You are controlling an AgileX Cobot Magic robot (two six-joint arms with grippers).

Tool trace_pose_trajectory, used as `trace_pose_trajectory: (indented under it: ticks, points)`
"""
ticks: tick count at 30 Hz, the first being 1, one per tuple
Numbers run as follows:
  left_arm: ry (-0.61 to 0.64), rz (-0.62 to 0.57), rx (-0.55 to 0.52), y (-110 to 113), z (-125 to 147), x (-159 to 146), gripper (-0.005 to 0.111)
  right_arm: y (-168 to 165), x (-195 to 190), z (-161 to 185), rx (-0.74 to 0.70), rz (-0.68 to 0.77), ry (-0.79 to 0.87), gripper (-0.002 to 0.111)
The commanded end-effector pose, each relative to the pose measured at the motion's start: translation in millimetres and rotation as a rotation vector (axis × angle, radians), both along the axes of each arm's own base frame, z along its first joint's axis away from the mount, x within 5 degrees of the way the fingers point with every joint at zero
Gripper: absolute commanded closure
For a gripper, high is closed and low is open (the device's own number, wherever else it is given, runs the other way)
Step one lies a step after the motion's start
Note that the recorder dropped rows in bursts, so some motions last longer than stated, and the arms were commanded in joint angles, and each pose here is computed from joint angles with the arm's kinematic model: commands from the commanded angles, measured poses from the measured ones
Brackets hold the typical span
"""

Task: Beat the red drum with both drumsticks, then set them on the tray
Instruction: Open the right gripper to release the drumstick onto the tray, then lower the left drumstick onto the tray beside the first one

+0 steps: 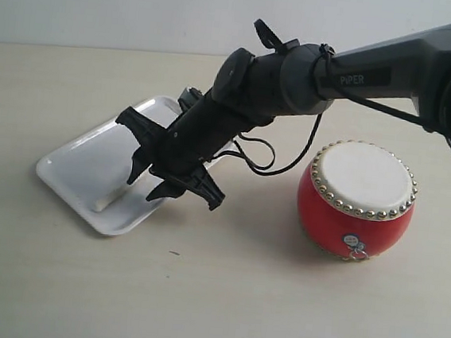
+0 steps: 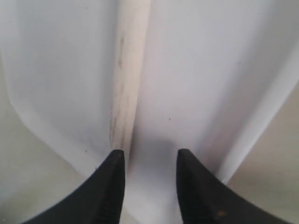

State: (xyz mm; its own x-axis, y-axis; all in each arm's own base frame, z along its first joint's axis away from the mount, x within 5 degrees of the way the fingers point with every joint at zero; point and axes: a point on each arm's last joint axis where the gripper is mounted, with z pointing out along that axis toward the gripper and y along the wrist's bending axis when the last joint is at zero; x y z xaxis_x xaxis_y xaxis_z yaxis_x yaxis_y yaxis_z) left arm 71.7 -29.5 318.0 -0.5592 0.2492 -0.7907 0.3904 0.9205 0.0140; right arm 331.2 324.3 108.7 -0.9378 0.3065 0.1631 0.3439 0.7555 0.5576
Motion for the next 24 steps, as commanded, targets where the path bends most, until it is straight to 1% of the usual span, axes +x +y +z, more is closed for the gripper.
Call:
trace_pose_trajectory:
  ticks: [1, 3, 4, 5, 7, 8, 9, 10, 11, 12, 14, 16, 18, 20, 22, 24]
  points:
    - [0.035, -0.032, 0.035, -5, -5, 8, 0.107, 0, 2, 42, 0.02, 0.138, -0.206, 0.08]
    - [0.064, -0.065, 0.064, -11, -7, 15, 0.107, -4, -4, 71, 0.007, 0.292, -0.32, 0.092]
    - [0.092, -0.084, 0.085, -17, -5, 25, 0.107, -12, -12, 97, -0.025, 0.411, -0.391, 0.103]
    - [0.108, -0.09, 0.095, -21, -4, 32, 0.107, -17, -17, 111, -0.048, 0.458, -0.416, 0.108]
    - [0.156, -0.136, 0.134, -43, 3, 72, 0.107, -43, -37, 166, -0.195, 0.609, -0.562, 0.108]
    - [0.175, -0.153, 0.144, -49, 4, 81, 0.107, -49, -41, 175, -0.216, 0.618, -0.589, 0.108]
    - [0.234, -0.194, 0.18, -61, 2, 102, 0.107, -64, -52, 191, -0.253, 0.623, -0.637, 0.108]
    - [0.277, -0.22, 0.195, -69, -1, 113, 0.107, -73, -59, 197, -0.282, 0.633, -0.661, 0.108]
    - [0.354, -0.276, 0.227, -80, -9, 135, 0.107, -89, -74, 203, -0.301, 0.639, -0.678, 0.108]
    - [0.412, -0.305, 0.245, -86, -15, 149, 0.107, -98, -85, 205, -0.3, 0.64, -0.674, 0.108]
    - [0.601, -0.413, 0.218, -99, -31, 190, 0.107, -124, -123, 208, -0.243, 0.626, -0.653, 0.108]
    - [0.677, -0.464, 0.216, -103, -39, 211, 0.107, -137, -140, 208, -0.228, 0.62, -0.654, 0.108]
    - [0.69, -0.445, 0.217, -108, -49, 241, 0.107, -151, -158, 208, -0.208, 0.616, -0.646, 0.108]
    - [0.711, -0.408, 0.215, -114, -61, 265, 0.107, -163, -175, 207, -0.187, 0.615, -0.631, 0.108]
    - [0.721, -0.402, 0.238, -119, -72, 281, 0.107, -173, -189, 207, -0.172, 0.617, -0.622, 0.108]
    - [0.724, -0.403, 0.287, -122, -84, 295, 0.107, -182, -201, 207, -0.16, 0.615, -0.625, 0.108]
